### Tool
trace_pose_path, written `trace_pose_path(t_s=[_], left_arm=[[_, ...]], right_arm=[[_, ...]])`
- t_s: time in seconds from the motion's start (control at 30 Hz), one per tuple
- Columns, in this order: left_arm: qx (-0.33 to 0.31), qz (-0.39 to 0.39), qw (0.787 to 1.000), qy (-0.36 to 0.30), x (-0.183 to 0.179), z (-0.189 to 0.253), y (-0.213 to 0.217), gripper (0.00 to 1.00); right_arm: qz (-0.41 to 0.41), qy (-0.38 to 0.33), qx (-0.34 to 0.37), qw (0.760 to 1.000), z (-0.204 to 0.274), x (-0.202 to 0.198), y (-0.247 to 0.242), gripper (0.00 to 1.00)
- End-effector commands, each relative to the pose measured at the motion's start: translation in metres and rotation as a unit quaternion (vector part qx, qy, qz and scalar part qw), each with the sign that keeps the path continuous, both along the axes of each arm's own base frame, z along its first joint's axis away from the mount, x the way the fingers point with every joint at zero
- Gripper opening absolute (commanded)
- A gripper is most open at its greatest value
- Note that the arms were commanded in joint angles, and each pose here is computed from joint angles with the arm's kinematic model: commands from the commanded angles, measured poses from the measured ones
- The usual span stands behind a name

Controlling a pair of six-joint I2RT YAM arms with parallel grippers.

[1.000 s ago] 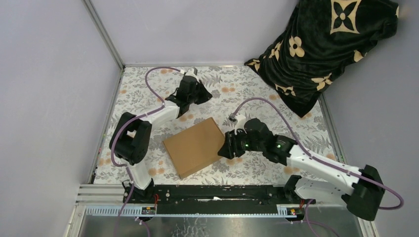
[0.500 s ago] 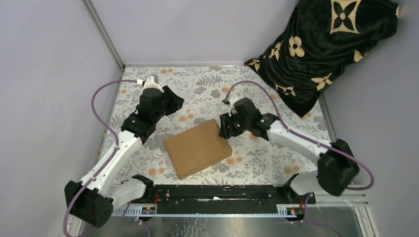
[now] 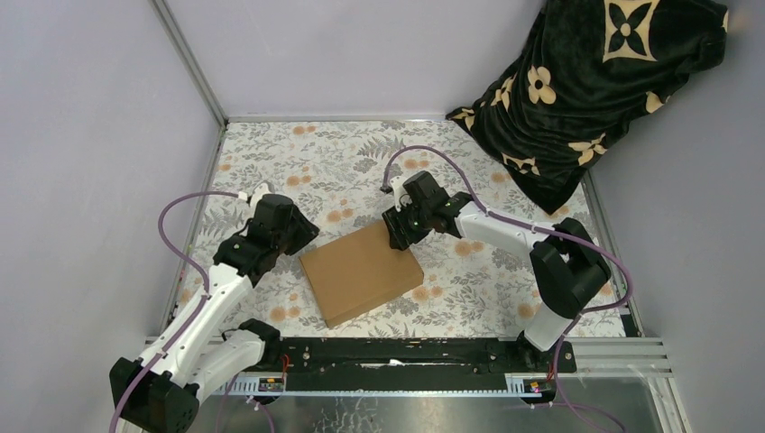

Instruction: Fold the paper box

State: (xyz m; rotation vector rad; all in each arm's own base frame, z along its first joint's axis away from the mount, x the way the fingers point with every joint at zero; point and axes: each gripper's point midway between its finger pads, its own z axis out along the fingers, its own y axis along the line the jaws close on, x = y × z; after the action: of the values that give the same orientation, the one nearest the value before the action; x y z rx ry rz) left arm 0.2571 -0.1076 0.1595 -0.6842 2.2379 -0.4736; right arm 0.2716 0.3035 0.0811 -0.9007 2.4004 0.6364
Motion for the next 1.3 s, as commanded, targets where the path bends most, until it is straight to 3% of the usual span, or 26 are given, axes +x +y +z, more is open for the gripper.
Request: trace_pose_path(t_s=[0.0,0.4,0.53,0.83,1.07,1.27], left_arm=[[0.020,0.050,0.997,0.057,-0.021,-0.023,0.018,0.45],[0.012,0.048,0.989,0.138,-0.062,-0.067,0.002,0.45],[0.011,0.049,0.988,0.147,-0.072,-0.076,0.002,0.45],[0.018,0.054,0.991,0.119,-0.077,-0.050,0.013,0.47],[0.009,0.067,0.982,0.176,-0.104,-0.079,0.017,0.51],[-0.017,0.075,0.979,0.187,-0.107,-0.098,0.010,0.58]], right_arm=[[0.005,-0.023,-0.013,1.000,0.003,0.008,-0.001,0.57],[-0.024,0.012,-0.083,0.996,-0.050,-0.029,-0.039,0.54],[-0.035,0.010,-0.080,0.996,-0.046,-0.028,-0.040,0.54],[-0.039,0.009,-0.081,0.996,-0.042,-0.029,-0.042,0.54],[-0.039,0.016,-0.079,0.996,-0.046,-0.032,-0.042,0.55],[-0.046,0.023,-0.079,0.996,-0.051,-0.034,-0.043,0.54]])
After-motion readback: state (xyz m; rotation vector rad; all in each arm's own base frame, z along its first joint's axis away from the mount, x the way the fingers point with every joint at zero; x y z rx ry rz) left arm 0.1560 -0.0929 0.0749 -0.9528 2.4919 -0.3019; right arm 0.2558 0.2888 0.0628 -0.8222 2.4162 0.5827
